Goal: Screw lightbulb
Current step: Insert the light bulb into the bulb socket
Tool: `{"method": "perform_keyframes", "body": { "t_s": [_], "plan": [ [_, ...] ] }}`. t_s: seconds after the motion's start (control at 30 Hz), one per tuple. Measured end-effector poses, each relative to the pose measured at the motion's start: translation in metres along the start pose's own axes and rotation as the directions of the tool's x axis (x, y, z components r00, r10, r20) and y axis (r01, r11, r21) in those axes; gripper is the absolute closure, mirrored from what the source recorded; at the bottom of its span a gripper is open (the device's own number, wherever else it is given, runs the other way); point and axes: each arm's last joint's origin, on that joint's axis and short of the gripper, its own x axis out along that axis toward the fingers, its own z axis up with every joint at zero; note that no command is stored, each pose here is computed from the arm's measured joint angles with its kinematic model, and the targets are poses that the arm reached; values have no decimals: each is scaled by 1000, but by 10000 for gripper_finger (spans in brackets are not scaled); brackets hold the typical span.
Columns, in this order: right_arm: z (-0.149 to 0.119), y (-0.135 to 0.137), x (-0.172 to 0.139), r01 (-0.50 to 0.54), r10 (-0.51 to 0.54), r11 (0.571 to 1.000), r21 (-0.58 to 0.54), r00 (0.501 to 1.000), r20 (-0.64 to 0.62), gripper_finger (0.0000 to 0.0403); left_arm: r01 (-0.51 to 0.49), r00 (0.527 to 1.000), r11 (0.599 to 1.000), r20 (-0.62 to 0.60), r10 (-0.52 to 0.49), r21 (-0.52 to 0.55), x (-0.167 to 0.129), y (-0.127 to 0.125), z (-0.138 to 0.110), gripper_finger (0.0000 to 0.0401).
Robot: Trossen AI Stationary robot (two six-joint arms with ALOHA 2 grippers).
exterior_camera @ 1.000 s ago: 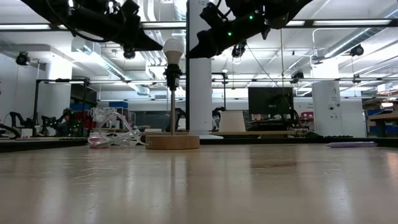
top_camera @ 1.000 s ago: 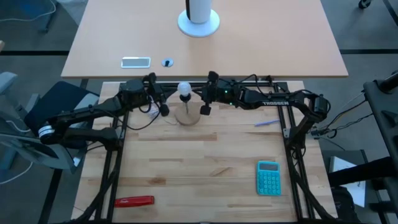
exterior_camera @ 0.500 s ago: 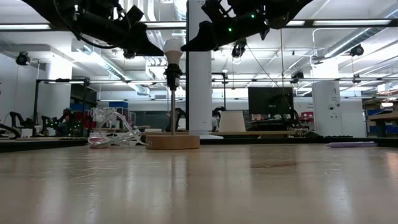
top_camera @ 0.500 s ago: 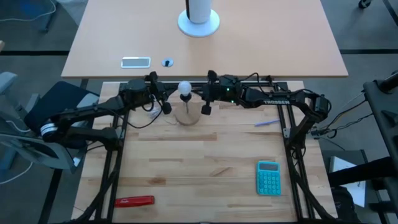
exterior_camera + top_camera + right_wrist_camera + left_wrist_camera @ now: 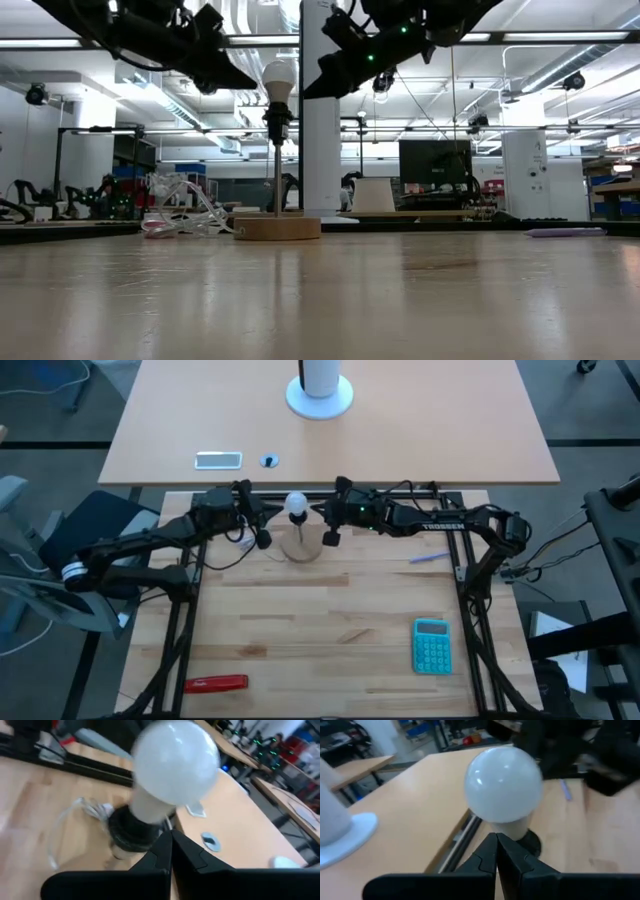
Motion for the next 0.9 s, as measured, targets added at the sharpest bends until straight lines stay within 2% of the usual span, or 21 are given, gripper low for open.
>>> {"method": "perform_keyframes", "body": {
  "t_s": [0.17,0.37,0.7,0.9],
  "plan": [
    [2,-6,1,36,-38,999,35,999,38,403,64,997,998,48,-64,2,-2,-1,4,401],
    [6,-6,1,-52,45,997,53,991,126,403,52,995,999,88,-53,6,6,0,6,401],
    [8,-2,1,-98,90,994,51,985,147,403,-11,998,1000,69,11,-3,13,1,2,401],
    [9,2,0,-141,133,989,40,978,163,403,-1,998,1000,61,1,-6,14,0,1,401]
  ]
}}
